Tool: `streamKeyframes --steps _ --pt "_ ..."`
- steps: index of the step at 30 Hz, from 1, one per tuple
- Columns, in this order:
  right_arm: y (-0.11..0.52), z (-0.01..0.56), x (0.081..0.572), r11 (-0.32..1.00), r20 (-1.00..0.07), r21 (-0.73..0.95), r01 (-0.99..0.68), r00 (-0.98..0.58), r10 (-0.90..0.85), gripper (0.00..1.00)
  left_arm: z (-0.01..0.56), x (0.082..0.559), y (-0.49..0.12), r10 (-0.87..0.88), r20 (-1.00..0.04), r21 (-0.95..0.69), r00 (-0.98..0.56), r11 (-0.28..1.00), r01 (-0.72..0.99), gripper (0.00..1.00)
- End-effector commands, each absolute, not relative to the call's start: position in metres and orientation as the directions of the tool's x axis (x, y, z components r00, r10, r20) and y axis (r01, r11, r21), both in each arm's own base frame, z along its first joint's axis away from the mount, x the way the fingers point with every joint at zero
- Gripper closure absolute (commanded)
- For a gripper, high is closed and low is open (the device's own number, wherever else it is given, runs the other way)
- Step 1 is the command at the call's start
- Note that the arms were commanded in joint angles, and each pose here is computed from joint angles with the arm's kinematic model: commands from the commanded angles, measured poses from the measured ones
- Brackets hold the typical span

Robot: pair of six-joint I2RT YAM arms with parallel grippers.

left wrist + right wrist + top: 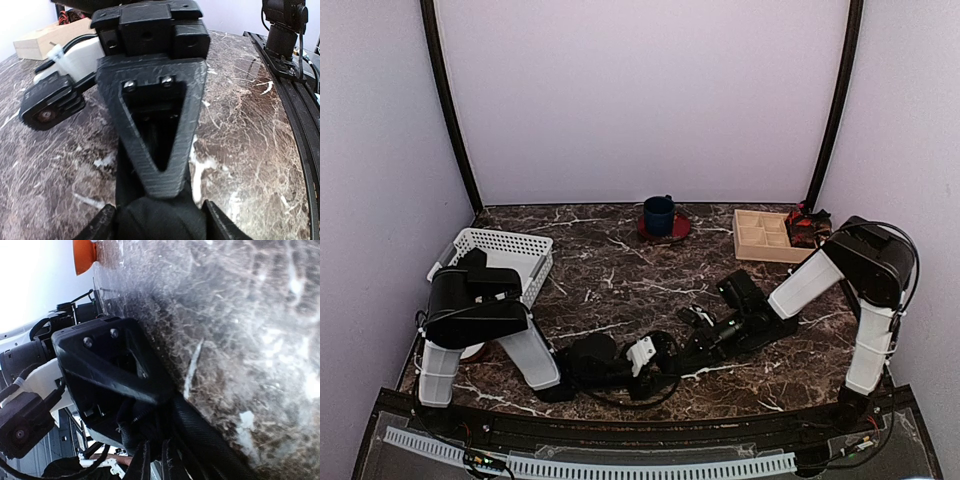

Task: Roll the ties
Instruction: Roll the tie at the center of the board.

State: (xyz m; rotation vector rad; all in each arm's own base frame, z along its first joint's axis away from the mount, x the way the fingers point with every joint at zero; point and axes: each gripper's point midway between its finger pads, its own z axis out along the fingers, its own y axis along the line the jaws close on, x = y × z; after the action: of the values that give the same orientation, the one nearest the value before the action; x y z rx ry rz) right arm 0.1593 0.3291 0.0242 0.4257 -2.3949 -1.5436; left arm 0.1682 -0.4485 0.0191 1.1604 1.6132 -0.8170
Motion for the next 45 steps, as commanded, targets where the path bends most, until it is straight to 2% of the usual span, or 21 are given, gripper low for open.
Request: streamKeyframes --steps 1,3,6,11,13,24,29,30,33,36,41,45 --pt "0.304 -0.028 0.147 0.566 0.176 0.824 -0.036 -0.932 -0.315 1.00 -0.005 0.165 -0.446 0.385 -0.917 0.021 -0.105 0.310 0.951 0.48" --pt "0.303 -0.028 0.148 0.567 0.176 0.823 -0.034 -0.933 -0.312 1.00 -0.011 0.164 -0.441 0.409 -0.904 0.014 -0.124 0.319 0.948 0.60" --pt "0.302 -0.021 0.151 0.579 0.172 0.814 -0.041 -0.936 -0.308 0.97 -0.020 0.162 -0.430 0.458 -0.876 0.008 -0.154 0.333 0.943 0.68" --pt "0.309 0.011 0.167 0.572 0.089 0.813 -0.111 -0.947 -0.310 0.69 -0.039 0.164 -0.413 0.560 -0.798 0.010 -0.224 0.383 0.924 0.71" --pt "0.312 0.022 0.168 0.572 0.074 0.811 -0.126 -0.946 -0.314 0.63 -0.044 0.162 -0.409 0.583 -0.773 -0.002 -0.251 0.394 0.919 0.70" --pt "0.337 0.033 0.169 0.567 0.047 0.804 -0.180 -0.931 -0.361 0.64 -0.056 0.158 -0.407 0.605 -0.723 -0.060 -0.333 0.425 0.903 0.65" --pt "0.341 0.029 0.167 0.577 0.051 0.793 -0.197 -0.921 -0.385 0.79 -0.059 0.155 -0.408 0.617 -0.711 -0.073 -0.337 0.412 0.908 0.64" --pt "0.341 0.028 0.166 0.581 0.053 0.789 -0.200 -0.920 -0.389 0.78 -0.059 0.155 -0.409 0.617 -0.711 -0.077 -0.337 0.409 0.909 0.65" --pt "0.335 0.033 0.163 0.587 0.047 0.782 -0.210 -0.919 -0.392 0.65 -0.060 0.153 -0.409 0.621 -0.708 -0.081 -0.337 0.403 0.912 0.65" --pt "0.333 0.049 0.164 0.574 0.015 0.788 -0.225 -0.923 -0.383 0.60 -0.060 0.153 -0.409 0.621 -0.708 -0.082 -0.336 0.400 0.913 0.65" --pt "0.337 0.072 0.171 0.540 -0.050 0.801 -0.260 -0.927 -0.372 0.57 -0.059 0.152 -0.410 0.622 -0.710 -0.082 -0.330 0.393 0.916 0.65" --pt "0.343 0.067 0.171 0.546 -0.048 0.793 -0.271 -0.921 -0.387 0.58 -0.061 0.150 -0.409 0.624 -0.708 -0.087 -0.331 0.387 0.918 0.64"
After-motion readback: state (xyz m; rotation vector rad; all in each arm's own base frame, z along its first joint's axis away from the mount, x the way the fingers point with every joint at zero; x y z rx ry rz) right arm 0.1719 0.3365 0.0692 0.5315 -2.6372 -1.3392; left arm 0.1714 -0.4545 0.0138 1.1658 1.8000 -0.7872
